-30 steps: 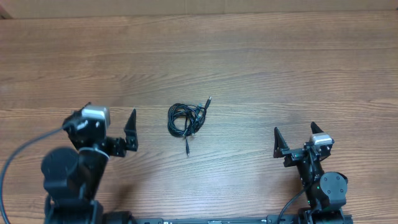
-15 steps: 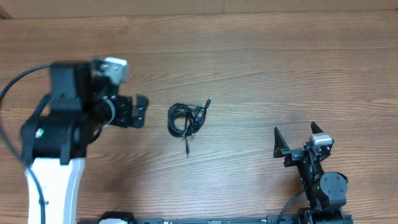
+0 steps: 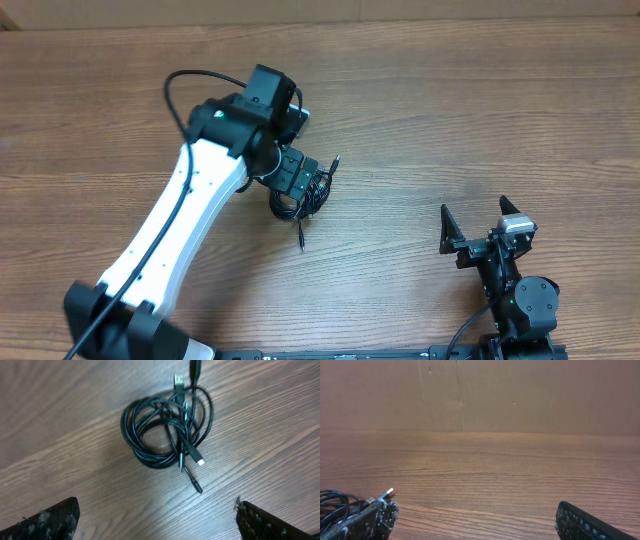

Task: Untangle cables
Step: 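Move the left gripper forward over the black cable bundle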

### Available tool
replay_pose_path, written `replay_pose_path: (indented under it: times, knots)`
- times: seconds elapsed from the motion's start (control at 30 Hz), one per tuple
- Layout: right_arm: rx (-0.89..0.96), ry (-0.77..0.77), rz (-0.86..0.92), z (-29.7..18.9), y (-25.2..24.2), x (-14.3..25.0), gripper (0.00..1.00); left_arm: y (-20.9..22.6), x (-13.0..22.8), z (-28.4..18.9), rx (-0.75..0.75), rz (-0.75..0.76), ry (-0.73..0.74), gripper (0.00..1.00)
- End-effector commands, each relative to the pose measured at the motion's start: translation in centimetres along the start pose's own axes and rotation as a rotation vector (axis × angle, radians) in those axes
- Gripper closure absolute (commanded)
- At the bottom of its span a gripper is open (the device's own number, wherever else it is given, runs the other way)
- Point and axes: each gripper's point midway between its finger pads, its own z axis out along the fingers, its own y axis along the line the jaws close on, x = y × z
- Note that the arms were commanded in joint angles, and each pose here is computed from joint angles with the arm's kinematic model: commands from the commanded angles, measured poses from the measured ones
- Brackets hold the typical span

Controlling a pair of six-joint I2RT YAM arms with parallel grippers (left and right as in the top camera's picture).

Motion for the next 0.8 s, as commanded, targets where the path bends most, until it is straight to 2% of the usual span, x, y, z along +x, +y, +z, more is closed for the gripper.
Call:
replay_pose_path:
  times: [0.0, 0.27, 0.5, 0.67, 0.77]
  knots:
    - [-0.004, 0.002, 0.003, 0.1, 0.1, 0.3, 0.0, -0.1, 0.1, 2.2, -0.003, -0.025, 0.08, 0.0]
    - [-0.004, 0.002, 0.003, 0.1, 0.1, 0.3, 0.0, 0.5, 1.5, 7.3, -0.017, -0.073, 0.25, 0.0]
    - [-0.004, 0.002, 0.003, 0.1, 0.1, 0.3, 0.0, 2.7, 1.8, 9.6, -0.036, -0.211, 0.301, 0.0]
    - [-0.004, 0.002, 0.003, 0.1, 0.1, 0.3, 0.0, 3.1, 2.7, 11.5, -0.03, -0.231, 0.352, 0.0]
    - [-0.004, 0.002, 0.003, 0.1, 0.1, 0.3, 0.0, 2.1, 2.7, 12.8, 0.024, -0.238, 0.373, 0.0]
